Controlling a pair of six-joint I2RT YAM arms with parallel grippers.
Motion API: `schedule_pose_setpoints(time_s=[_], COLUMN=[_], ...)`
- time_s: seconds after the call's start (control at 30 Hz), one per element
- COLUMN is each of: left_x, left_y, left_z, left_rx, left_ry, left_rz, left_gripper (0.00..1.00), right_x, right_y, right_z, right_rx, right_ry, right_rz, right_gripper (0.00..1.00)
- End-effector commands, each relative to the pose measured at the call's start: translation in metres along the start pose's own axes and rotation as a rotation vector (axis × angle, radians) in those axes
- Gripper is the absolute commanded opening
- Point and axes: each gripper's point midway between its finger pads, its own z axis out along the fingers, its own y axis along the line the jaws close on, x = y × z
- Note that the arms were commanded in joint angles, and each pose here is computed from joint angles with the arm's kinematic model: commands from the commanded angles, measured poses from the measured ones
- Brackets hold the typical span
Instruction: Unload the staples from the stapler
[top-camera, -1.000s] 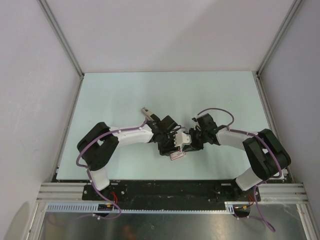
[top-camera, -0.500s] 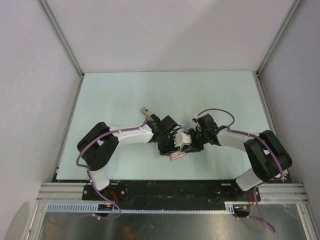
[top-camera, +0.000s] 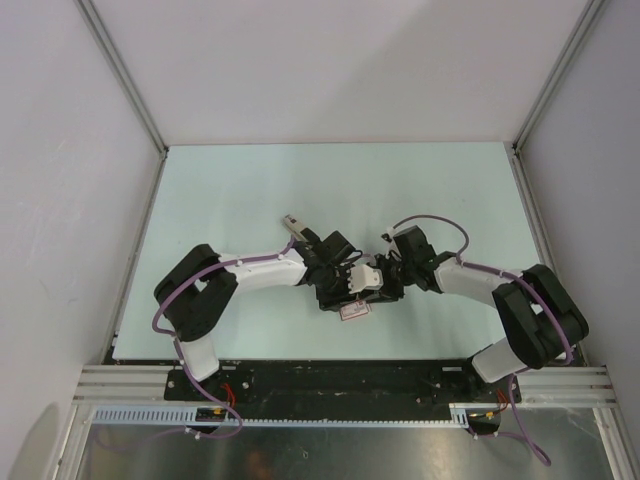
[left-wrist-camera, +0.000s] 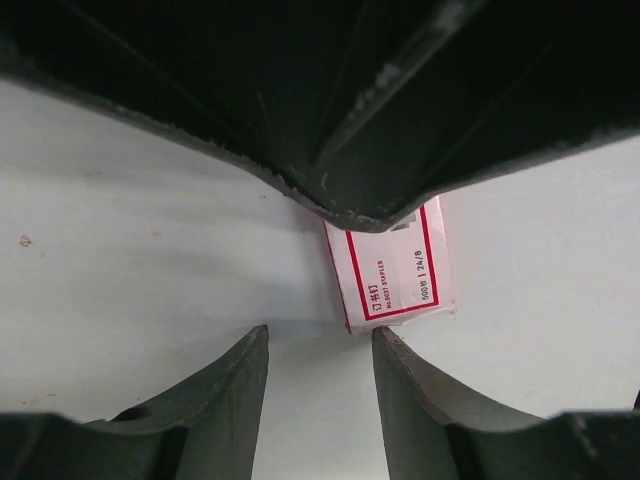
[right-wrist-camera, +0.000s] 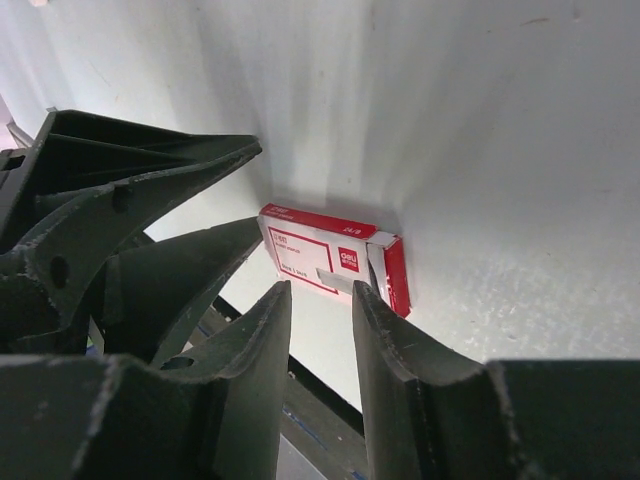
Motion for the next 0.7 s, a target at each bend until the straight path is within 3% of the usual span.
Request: schedule_pose_setpoints(time_s=[0.0,0.13,0.23,0.3,0.4,0.5,0.67], left_x=[-0.007,-0.023,-0.037,-0.043,-0.044,-0.038,-0.015], left_y=[0.004,0.012,0.027,0.037,0.046,0.05,0.058], left_z=[-0.001,-0.026,-0.065,-0.098,-0.144,-0.187,-0.243], left_rx=[-0.017,-0.069,-0.131,-0.166,-0.218,-0.272,-0.366], left_ry=[-0.017,-0.06,-0.126,-0.177,-0.241,-0.305,-0.403], left_rz=[0.013,0.008,-0.018,-0.046,-0.086,-0.131,-0.26], left_gripper=[0.52,0.6,0.66,0.82,0.97,0.99,1.0], right_x=[0.001,-0.009,-0.019,-0.024,-0.037,-0.056,-0.084], right_y=[0.006,0.006,0.002,-0.002,-0.002,0.004,0.021], right_z=[0.002,-0.01,-0.021,-0.027,-0.036,-0.048,-0.066], right_rx=[-0.033,-0.032,-0.014,0.002,0.01,0.024,0.019], right_ry=[0.004,-0.04,-0.077,-0.095,-0.136,-0.202,-0.272], right_rz=[0.003,0.001,-0.005,-0.008,-0.029,-0.047,-0.07], right_gripper=[0.36,0.37,0.45,0.53,0.8,0.96,0.99])
